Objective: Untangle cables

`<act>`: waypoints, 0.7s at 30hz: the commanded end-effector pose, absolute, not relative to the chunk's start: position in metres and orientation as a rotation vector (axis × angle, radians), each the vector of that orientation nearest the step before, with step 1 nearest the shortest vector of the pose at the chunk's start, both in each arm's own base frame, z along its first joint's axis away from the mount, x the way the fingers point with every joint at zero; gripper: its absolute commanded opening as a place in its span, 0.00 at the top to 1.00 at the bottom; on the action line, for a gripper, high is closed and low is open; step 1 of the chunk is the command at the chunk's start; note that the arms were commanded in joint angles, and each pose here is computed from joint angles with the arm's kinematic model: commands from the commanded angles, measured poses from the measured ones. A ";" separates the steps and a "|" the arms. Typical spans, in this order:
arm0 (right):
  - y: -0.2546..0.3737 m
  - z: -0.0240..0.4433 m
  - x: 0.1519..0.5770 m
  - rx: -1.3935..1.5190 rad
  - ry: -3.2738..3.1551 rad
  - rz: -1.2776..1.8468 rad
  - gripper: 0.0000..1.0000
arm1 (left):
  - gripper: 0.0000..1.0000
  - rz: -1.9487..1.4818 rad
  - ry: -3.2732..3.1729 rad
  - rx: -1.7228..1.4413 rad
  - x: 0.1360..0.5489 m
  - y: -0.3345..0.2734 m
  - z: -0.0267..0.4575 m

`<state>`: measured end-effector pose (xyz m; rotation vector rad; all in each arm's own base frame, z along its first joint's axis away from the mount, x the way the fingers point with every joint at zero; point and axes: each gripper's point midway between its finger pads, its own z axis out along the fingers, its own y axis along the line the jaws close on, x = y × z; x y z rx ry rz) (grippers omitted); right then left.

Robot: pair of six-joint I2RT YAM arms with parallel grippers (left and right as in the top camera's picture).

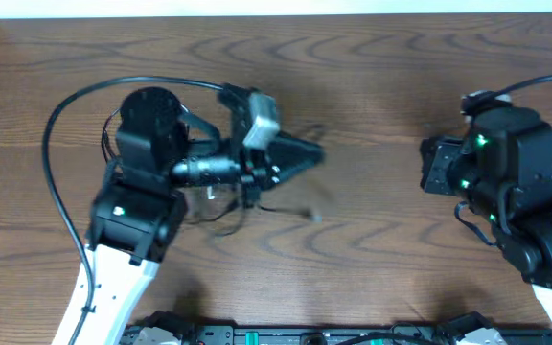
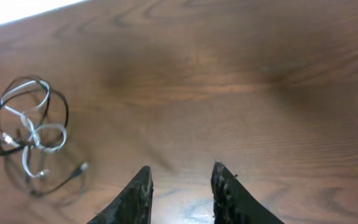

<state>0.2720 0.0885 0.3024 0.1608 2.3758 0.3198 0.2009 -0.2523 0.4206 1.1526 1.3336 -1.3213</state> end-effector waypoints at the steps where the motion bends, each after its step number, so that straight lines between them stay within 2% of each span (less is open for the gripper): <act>1: 0.094 0.302 0.270 0.071 2.392 0.330 0.71 | 0.93 -1.493 1.061 1.383 0.137 -0.254 0.464; 5: 0.094 0.301 0.270 0.071 2.396 0.329 0.71 | 0.93 -1.412 0.763 1.441 0.096 -0.242 0.516; 10: 0.094 0.301 0.270 0.070 2.397 0.328 0.69 | 0.92 -1.295 0.530 1.490 0.049 -0.218 0.538; 11: 0.094 0.301 0.270 0.066 2.397 0.327 0.69 | 0.83 -1.286 0.530 1.508 0.045 -0.216 0.537; 12: 0.094 0.301 0.270 0.066 2.398 0.327 0.66 | 0.67 -1.280 0.540 1.527 0.044 -0.216 0.534; 14: 0.094 0.300 0.270 0.066 2.399 0.327 0.49 | 0.44 -1.277 0.588 1.560 0.048 -0.216 0.526; 15: 0.094 0.300 0.269 0.063 2.400 0.329 0.45 | 0.37 -1.306 0.652 1.542 0.056 -0.217 0.525; 17: 0.098 0.300 0.268 0.014 2.404 0.343 0.31 | 0.33 -1.367 0.804 1.489 0.078 -0.219 0.521; 21: 0.117 0.301 0.261 -0.167 2.407 0.430 0.15 | 0.33 -1.461 1.112 1.324 0.138 -0.217 0.505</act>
